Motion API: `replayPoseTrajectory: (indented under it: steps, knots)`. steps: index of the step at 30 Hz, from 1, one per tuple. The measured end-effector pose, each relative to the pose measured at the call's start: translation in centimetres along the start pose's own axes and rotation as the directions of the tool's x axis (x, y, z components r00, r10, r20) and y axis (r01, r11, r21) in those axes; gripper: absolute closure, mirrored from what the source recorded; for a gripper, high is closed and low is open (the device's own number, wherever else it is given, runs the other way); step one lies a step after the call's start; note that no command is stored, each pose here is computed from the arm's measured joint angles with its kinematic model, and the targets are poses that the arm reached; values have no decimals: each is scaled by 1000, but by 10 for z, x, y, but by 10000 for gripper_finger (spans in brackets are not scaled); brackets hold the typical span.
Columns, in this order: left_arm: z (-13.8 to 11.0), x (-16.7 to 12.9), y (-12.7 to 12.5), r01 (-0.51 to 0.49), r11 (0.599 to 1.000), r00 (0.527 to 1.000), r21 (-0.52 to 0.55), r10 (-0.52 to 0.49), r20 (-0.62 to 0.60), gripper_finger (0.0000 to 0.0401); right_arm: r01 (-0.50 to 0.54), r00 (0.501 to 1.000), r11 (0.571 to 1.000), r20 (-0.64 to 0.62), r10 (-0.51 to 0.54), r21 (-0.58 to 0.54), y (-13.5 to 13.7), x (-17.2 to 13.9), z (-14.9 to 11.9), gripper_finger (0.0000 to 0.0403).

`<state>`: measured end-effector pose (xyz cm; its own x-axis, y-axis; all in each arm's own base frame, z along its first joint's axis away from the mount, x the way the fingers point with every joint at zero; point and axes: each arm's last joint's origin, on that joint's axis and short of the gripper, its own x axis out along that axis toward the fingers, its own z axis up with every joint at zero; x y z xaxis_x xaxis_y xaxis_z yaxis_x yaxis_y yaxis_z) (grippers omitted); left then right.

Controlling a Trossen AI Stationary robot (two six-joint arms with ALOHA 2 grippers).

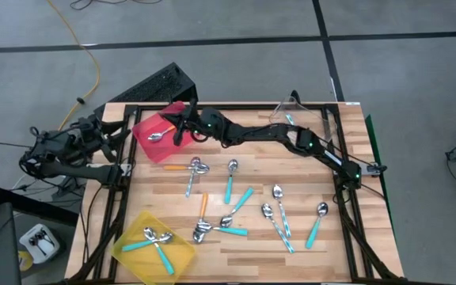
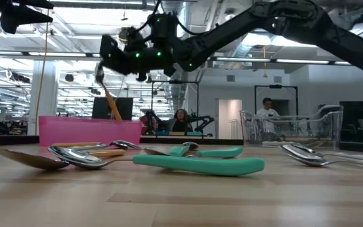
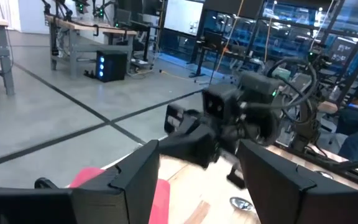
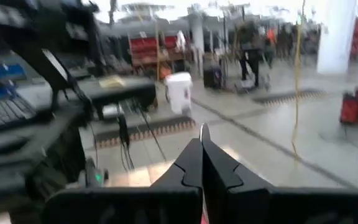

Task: Sort silverware by color (type)
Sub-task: Put the orange spoon into the red bin, then put the patterned blue spoon into the transparent bin

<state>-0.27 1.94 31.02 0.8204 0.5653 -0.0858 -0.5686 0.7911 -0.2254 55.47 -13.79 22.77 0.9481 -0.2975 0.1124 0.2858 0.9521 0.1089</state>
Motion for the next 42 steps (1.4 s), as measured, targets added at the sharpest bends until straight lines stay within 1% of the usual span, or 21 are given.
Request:
replayPoseTrajectory:
  steps: [2,5,9,14,16,18,20,21,24,27,29,31,34,36,38,39,41,42]
  knots:
    - [0,0,0,-4,1000,1000,2,4,-1,196,26,999,1000,-43,-25,10,-1,0,-7,383]
    - [-1,0,0,-5,1000,1000,5,5,-4,196,51,996,998,-72,-48,38,-2,0,-10,377]
    - [-1,0,0,-6,1000,1000,0,6,-5,196,74,993,993,-103,-64,95,-8,0,-12,353]
    - [-1,0,0,-6,1000,1000,0,6,-6,196,79,990,992,-128,-67,94,-10,-1,-14,321]
    - [-1,0,1,-8,1000,1000,1,8,-8,196,66,989,994,-140,-52,93,-9,-1,-15,306]
    - [-2,0,1,-10,1000,1000,0,10,-13,196,15,990,995,-143,-1,94,-7,-1,-13,292]
    - [-2,0,1,-12,1000,1000,-16,12,-20,196,-51,986,993,-155,68,108,-4,-3,-3,280]
    - [-3,0,1,-15,1000,1000,-22,15,-28,196,-79,983,991,-155,96,111,-2,-4,6,276]
    - [-8,0,3,-28,1000,997,-13,27,-66,196,-161,970,983,-171,175,92,7,-16,53,267]
    - [-12,-1,4,-44,999,994,-21,42,-99,196,-215,943,977,-259,208,1,22,-38,98,265]
    - [-13,-1,5,-50,998,993,-27,47,-110,196,-256,911,963,-355,211,-83,35,-57,121,265]
    - [-14,-1,5,-52,998,992,-36,48,-115,196,-282,872,945,-455,181,-166,48,-80,139,265]
    - [-14,-1,5,-52,998,992,-36,48,-118,196,-284,808,917,-584,72,-280,67,-120,166,265]
    - [-14,-1,5,-46,998,992,-37,42,-120,196,-266,755,900,-655,-29,-346,77,-147,180,266]
    - [-14,-1,5,-41,998,992,-37,37,-123,196,-271,686,881,-720,-107,-388,84,-171,186,269]
    - [-14,-1,5,-38,999,992,-38,33,-124,196,-276,642,878,-755,-134,-390,88,-181,186,271]
    - [-15,0,4,-28,999,992,-44,22,-123,196,-286,555,887,-817,-155,-362,95,-199,185,274]
    - [-16,2,3,-24,999,992,-49,18,-121,196,-281,518,896,-840,-160,-344,98,-206,184,276]
